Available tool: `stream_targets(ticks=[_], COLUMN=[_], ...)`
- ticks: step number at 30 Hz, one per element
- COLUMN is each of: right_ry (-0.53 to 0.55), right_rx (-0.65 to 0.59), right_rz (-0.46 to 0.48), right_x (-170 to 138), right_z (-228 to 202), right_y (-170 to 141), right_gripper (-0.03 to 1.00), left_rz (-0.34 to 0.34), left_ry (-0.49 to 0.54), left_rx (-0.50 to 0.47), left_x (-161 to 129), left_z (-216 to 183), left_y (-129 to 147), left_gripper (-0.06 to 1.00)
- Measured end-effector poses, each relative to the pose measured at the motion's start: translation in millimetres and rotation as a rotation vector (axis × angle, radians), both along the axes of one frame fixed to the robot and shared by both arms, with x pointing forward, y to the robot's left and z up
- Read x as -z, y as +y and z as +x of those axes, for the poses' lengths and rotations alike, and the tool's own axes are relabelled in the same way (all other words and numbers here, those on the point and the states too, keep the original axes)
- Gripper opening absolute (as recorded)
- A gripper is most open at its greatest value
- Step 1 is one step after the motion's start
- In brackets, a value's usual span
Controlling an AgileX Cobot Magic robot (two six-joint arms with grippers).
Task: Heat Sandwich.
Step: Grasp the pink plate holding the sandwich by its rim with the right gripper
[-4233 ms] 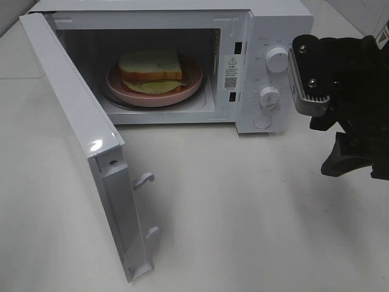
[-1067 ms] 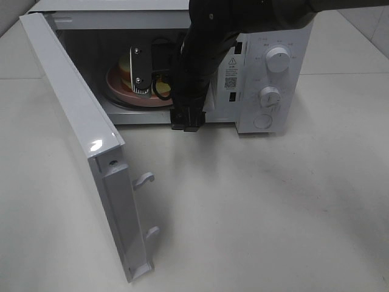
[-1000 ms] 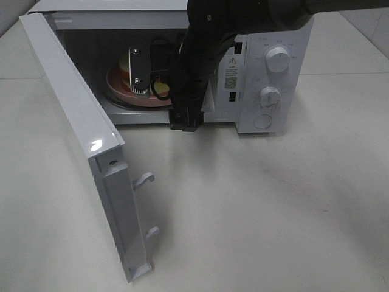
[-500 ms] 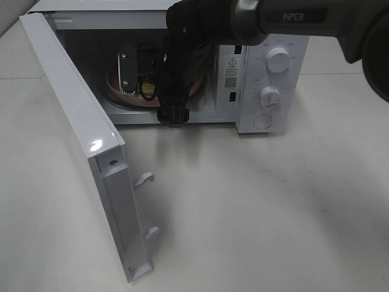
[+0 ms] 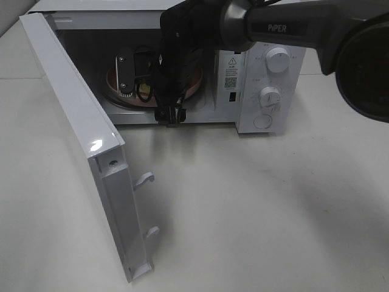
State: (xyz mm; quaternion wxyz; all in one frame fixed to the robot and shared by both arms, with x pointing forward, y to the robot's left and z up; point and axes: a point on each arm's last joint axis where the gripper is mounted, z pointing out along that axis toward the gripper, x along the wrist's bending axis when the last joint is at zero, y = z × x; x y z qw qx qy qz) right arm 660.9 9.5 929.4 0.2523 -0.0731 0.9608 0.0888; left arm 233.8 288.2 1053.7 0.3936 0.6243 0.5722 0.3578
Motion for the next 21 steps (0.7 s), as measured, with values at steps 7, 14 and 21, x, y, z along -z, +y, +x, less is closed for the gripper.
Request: stream_targets(ticks=[7, 14, 21], right_ry=[0.006, 0.032, 0.009], right_rx=[-0.001, 0.004, -0.016], right_rz=[-0.009, -0.028, -0.03], right_x=[10, 15, 11], right_z=[6, 5, 7], right_y=[4, 3, 5], right_gripper=[0.86, 0.52, 0.13], left_rz=[0.0, 0.0, 0.0], left_ry=[0.0, 0.0, 0.0], left_rx=[0.0, 0.0, 0.0], left_x=[0, 0, 0], left_z=[0, 0, 0], left_y=[0, 0, 0], left_gripper=[0.99, 0.99, 0.99])
